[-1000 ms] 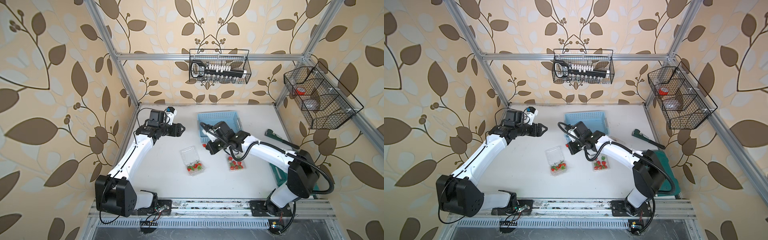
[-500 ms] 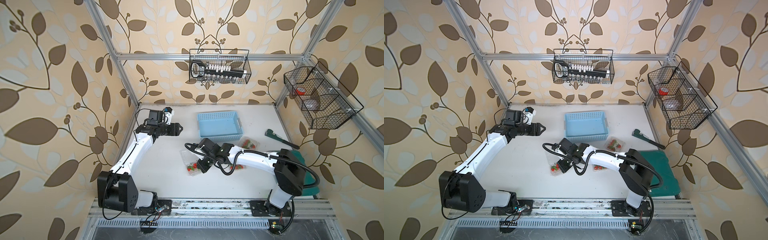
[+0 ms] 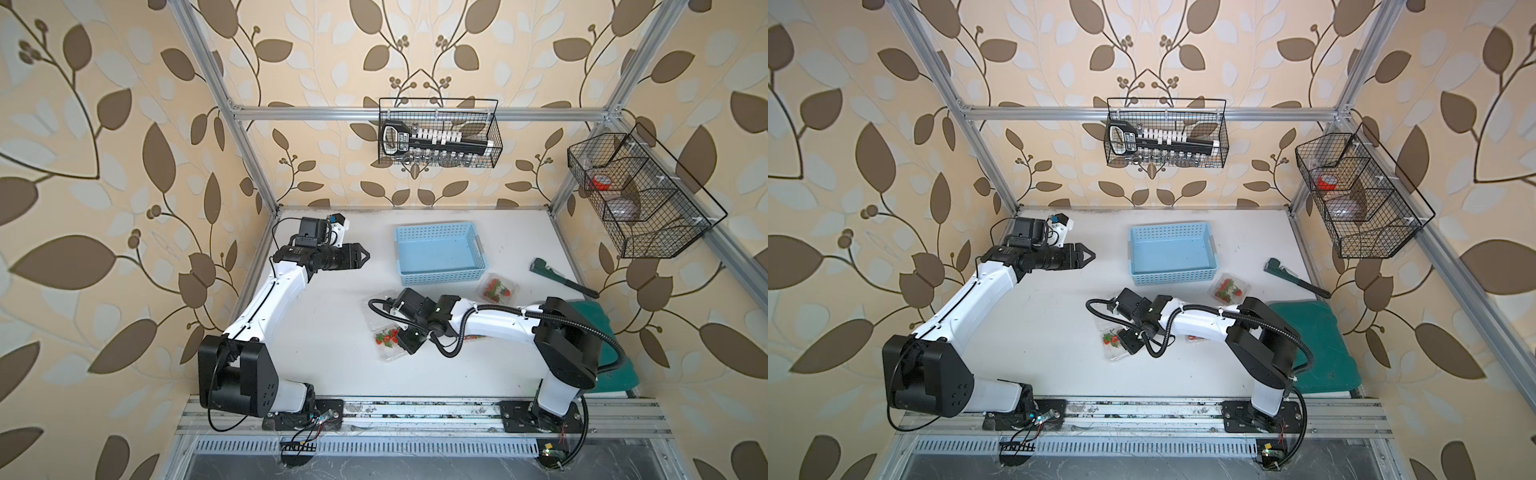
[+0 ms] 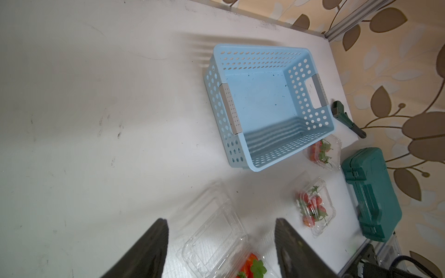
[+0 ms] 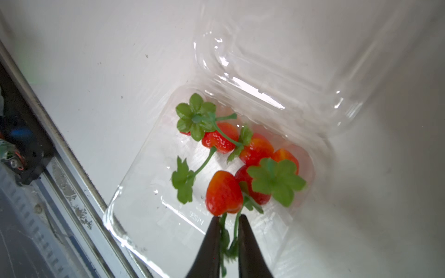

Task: Pack strawberries into containers
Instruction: Place the strawberry in the packing box, then move the packing box to the center of the board.

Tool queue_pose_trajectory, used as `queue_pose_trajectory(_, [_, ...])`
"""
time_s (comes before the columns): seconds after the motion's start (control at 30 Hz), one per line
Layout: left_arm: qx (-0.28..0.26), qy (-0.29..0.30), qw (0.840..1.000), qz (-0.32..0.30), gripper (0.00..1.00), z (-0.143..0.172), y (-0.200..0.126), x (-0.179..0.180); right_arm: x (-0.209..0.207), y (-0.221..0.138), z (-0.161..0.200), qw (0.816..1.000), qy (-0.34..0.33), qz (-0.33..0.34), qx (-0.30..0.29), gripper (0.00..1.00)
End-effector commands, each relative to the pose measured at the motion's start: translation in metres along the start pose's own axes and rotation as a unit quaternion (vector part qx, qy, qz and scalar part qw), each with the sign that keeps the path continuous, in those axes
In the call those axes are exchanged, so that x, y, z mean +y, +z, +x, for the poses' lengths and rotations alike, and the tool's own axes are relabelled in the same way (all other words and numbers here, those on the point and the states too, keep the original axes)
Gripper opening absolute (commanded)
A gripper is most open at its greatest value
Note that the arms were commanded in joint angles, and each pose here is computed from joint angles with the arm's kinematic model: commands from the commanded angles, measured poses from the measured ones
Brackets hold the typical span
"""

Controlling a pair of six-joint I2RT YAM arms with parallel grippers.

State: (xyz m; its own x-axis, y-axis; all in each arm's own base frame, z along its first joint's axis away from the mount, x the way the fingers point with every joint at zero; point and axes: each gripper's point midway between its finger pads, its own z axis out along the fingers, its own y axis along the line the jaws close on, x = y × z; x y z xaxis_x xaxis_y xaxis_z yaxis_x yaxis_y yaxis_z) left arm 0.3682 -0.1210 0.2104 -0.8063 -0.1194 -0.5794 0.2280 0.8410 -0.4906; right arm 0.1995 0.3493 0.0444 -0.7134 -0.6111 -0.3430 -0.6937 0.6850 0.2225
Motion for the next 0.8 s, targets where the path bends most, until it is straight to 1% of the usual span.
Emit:
queue_pose_trajectory(0.0, [-0.001, -0.015, 1.0, 0.02, 0.72, -0.003, -0.004, -0.009, -0.012, 0.013, 0.014, 0.999, 0.002, 0.029, 0.021, 0.19])
queue_pose_trajectory(0.23, [0.017, -0.031, 0.999, 0.034, 0.72, 0.009, 0.001, -0.009, -0.018, 0.021, 0.016, 0.999, 0.001, 0.043, 0.024, 0.26])
queue_pose_trajectory(0.37, [0.027, -0.052, 0.997, 0.056, 0.72, 0.016, 0.005, -0.014, -0.023, 0.023, 0.011, 0.998, -0.001, 0.057, 0.022, 0.26])
queue_pose_trajectory(0.63, [0.04, -0.08, 0.994, 0.06, 0.71, 0.034, 0.008, -0.01, -0.036, 0.028, -0.006, 0.997, 0.005, 0.073, 0.012, 0.26])
queue_pose_trajectory(0.77, [0.041, -0.089, 0.994, 0.049, 0.72, 0.043, 0.008, -0.005, -0.044, 0.028, -0.016, 0.997, 0.014, 0.074, 0.002, 0.25])
